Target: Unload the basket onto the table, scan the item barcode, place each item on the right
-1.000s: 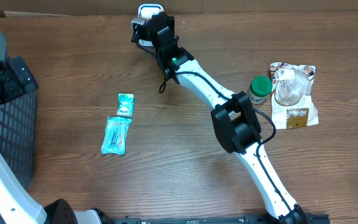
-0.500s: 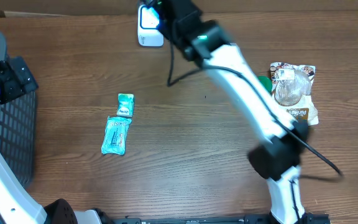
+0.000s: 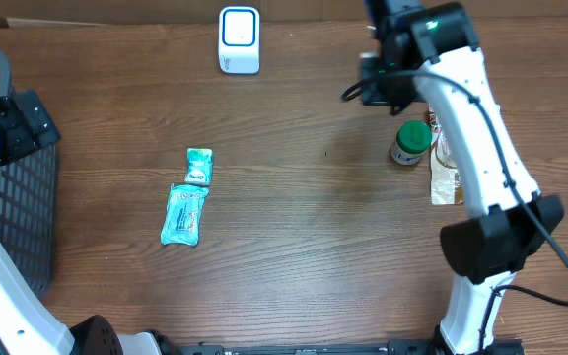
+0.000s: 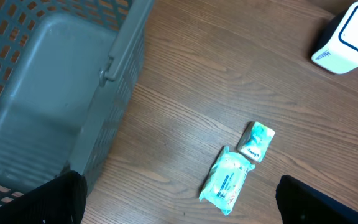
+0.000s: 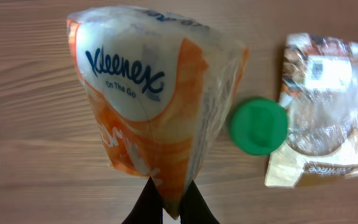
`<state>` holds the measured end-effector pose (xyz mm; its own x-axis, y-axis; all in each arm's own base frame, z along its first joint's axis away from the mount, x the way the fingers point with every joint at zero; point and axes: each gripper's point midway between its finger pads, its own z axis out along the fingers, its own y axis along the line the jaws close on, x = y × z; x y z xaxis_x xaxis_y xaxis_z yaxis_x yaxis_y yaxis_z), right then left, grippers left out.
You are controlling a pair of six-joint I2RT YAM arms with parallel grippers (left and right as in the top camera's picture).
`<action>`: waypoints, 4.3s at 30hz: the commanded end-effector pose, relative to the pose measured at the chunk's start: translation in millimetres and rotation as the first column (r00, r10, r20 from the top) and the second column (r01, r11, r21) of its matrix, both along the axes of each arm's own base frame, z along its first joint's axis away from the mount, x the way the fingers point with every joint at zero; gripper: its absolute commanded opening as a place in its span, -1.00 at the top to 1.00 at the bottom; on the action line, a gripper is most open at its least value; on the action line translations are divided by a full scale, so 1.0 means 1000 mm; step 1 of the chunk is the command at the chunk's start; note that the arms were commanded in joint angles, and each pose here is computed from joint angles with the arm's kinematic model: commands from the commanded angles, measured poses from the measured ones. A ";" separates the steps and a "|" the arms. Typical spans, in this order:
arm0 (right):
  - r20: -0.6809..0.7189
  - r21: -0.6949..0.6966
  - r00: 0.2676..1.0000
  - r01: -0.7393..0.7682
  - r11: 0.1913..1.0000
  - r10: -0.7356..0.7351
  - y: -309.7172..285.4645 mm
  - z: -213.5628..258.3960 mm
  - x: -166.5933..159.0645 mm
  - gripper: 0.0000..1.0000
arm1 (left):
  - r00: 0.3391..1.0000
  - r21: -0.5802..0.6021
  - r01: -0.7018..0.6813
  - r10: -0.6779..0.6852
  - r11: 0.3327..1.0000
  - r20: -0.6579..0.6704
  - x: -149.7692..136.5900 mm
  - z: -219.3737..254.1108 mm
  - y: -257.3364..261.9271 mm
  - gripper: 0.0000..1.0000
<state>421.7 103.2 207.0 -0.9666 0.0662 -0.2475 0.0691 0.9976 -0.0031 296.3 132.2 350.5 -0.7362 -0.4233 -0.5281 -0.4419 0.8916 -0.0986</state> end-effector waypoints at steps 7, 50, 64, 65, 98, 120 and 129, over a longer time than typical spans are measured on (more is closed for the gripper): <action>-0.235 -0.024 0.971 -0.037 0.999 0.030 -0.035 -0.091 -0.028 0.91 | 1.000 0.004 0.020 -0.020 1.000 0.008 0.002 0.002 -0.002 -0.99; -0.002 0.495 0.990 -0.121 0.860 0.140 0.239 -0.112 -0.026 -0.16 | 1.000 0.004 0.020 -0.020 1.000 0.008 0.002 0.002 -0.002 -0.99; 0.083 0.427 0.960 -0.278 0.860 0.269 0.324 -0.178 -0.061 0.07 | 1.000 0.004 0.020 -0.020 1.000 0.008 0.002 0.002 -0.002 -0.99; 0.089 0.415 0.959 -0.281 0.866 0.268 0.325 -0.183 -0.061 0.07 | 1.000 0.004 0.020 -0.020 1.000 0.008 0.002 0.002 -0.002 -0.99; 0.068 0.435 0.947 -0.312 0.844 0.315 0.336 -0.195 -0.063 0.92 | 1.000 0.004 0.020 -0.020 1.000 0.008 0.002 0.002 -0.002 -0.99; -0.001 0.341 0.674 -0.694 0.634 0.738 0.256 -0.127 -0.061 0.92 | 1.000 0.004 0.020 -0.020 1.000 0.008 0.002 0.002 -0.002 -0.99; -0.004 0.293 0.532 -0.809 0.509 0.847 0.244 -0.131 -0.068 0.92 | 1.000 0.004 0.020 -0.020 1.000 0.008 0.002 0.002 -0.002 -0.99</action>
